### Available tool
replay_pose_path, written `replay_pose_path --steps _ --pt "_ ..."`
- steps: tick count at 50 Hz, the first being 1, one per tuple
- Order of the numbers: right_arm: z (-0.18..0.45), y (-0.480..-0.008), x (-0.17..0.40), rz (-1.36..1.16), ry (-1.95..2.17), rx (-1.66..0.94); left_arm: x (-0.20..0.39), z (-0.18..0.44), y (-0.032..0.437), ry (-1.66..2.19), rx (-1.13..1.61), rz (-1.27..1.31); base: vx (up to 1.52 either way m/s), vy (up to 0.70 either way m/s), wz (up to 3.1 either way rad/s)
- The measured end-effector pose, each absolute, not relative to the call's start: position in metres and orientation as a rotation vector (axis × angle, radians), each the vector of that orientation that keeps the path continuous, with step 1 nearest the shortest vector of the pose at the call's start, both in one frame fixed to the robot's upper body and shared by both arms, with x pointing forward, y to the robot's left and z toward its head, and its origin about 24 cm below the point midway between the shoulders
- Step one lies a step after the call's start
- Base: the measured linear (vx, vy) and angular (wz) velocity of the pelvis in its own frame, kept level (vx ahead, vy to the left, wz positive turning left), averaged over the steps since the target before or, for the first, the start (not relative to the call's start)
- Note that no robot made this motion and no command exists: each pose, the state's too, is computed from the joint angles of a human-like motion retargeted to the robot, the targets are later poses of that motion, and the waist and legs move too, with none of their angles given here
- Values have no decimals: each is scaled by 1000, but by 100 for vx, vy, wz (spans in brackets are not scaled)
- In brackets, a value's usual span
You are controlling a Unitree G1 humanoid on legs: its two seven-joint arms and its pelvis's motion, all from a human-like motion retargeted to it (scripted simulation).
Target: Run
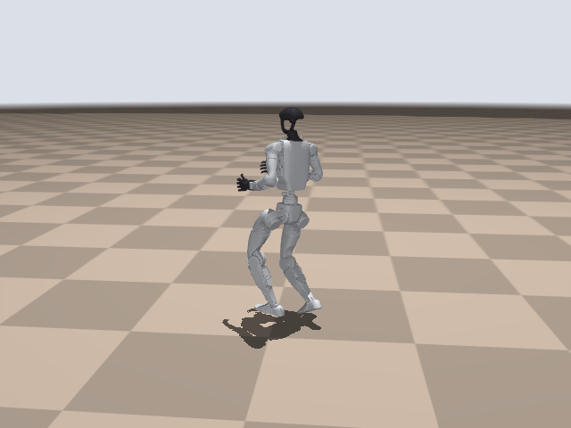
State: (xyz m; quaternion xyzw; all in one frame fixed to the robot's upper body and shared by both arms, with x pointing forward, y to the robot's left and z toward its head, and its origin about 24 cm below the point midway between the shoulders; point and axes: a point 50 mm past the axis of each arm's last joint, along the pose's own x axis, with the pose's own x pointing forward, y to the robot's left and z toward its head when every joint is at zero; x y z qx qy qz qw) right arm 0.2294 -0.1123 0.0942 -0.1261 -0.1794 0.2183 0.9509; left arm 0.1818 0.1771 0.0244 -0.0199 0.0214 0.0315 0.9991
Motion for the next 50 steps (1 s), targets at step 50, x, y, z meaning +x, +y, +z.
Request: replay_pose_path --steps 50 --pt "-137 -248 137 196 964 -730 101 -155 222 1070 426 -63 20 2 -41"
